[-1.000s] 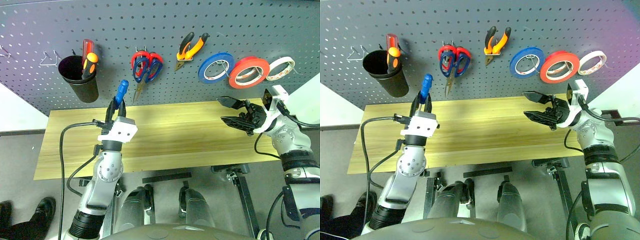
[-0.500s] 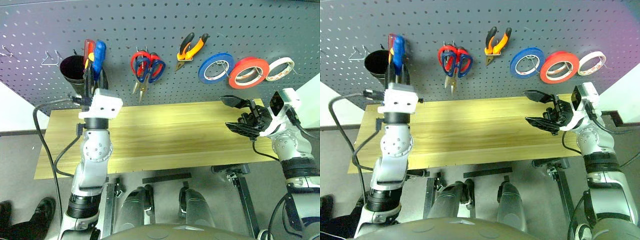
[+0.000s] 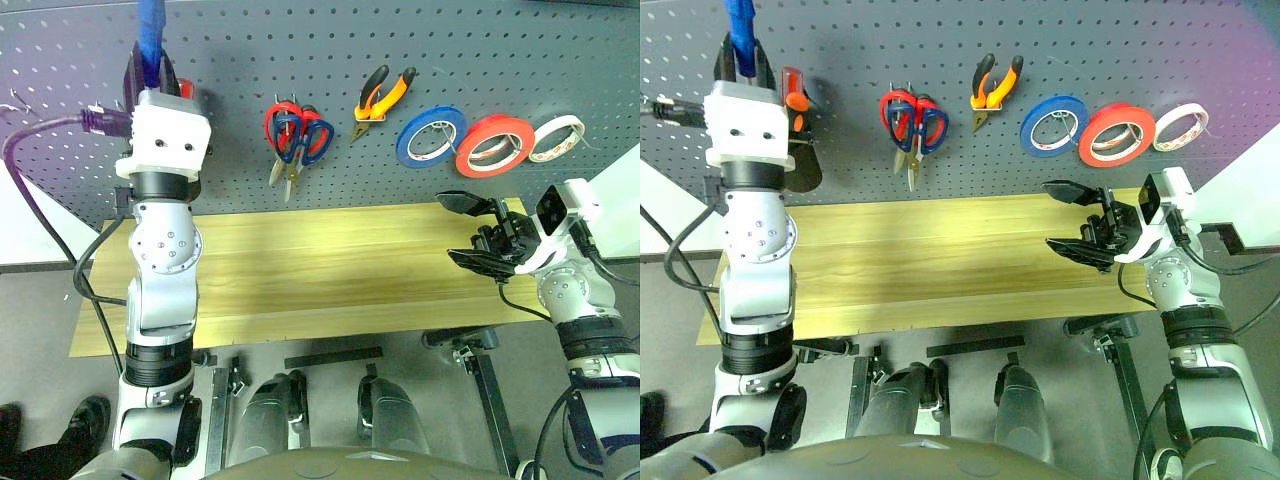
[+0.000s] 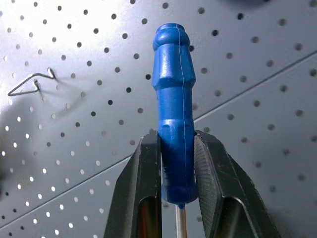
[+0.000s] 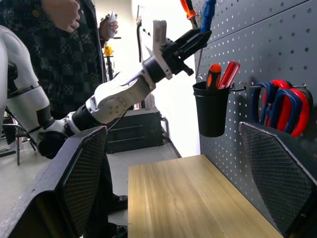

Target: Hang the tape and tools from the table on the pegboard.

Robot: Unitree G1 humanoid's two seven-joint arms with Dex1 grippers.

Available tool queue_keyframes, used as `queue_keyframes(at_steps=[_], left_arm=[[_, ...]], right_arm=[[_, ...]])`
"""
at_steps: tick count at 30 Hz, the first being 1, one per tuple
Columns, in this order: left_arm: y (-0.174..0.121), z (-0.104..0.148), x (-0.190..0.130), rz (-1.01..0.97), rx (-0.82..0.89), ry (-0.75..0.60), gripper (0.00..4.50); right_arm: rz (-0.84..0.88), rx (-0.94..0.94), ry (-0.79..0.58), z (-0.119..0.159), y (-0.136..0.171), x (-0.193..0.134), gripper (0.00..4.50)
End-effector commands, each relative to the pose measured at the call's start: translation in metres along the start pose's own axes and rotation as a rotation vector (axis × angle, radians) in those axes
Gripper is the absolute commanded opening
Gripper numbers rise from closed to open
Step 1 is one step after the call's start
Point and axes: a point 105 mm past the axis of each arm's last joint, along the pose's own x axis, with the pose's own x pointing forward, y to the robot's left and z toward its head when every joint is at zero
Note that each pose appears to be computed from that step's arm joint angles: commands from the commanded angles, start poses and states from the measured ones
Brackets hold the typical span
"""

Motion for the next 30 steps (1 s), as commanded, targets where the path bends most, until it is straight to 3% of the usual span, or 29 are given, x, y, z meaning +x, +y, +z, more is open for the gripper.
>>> queue_keyframes(at_steps=[1, 5, 17, 22, 27, 29, 30], left_arm=[[0.01, 0.001, 0.005, 0.005, -0.019, -0.042, 0.57], [0.007, -0.014, 0.008, -0.049, -0.22, 0.0, 0.57], [0.01, -0.042, -0.002, 0.01, -0.122, -0.001, 0.57], [0.011, -0.057, -0.006, 0.01, -0.17, 0.054, 2.22], [0.013, -0.056, -0.011, 0.027, -0.187, 0.046, 3.92], [0.014, -0.053, -0.009, 0.034, -0.193, 0.035, 4.46], [0.015, -0.052, -0.008, 0.036, -0.203, 0.036, 4.46]], right_arm=[[0.02, -0.038, -0.011, 0.012, -0.001, 0.002, 4.5], [0.018, -0.034, -0.006, 0.012, -0.001, 0.002, 4.5], [0.01, -0.023, 0.008, 0.015, -0.003, 0.0, 4.5], [0.006, -0.018, 0.01, 0.015, -0.004, -0.001, 4.5], [0.005, -0.013, 0.012, 0.015, -0.005, -0.001, 4.5], [0.006, -0.01, 0.014, 0.015, -0.005, -0.001, 4.5], [0.005, -0.009, 0.014, 0.015, -0.005, -0.001, 4.5]])
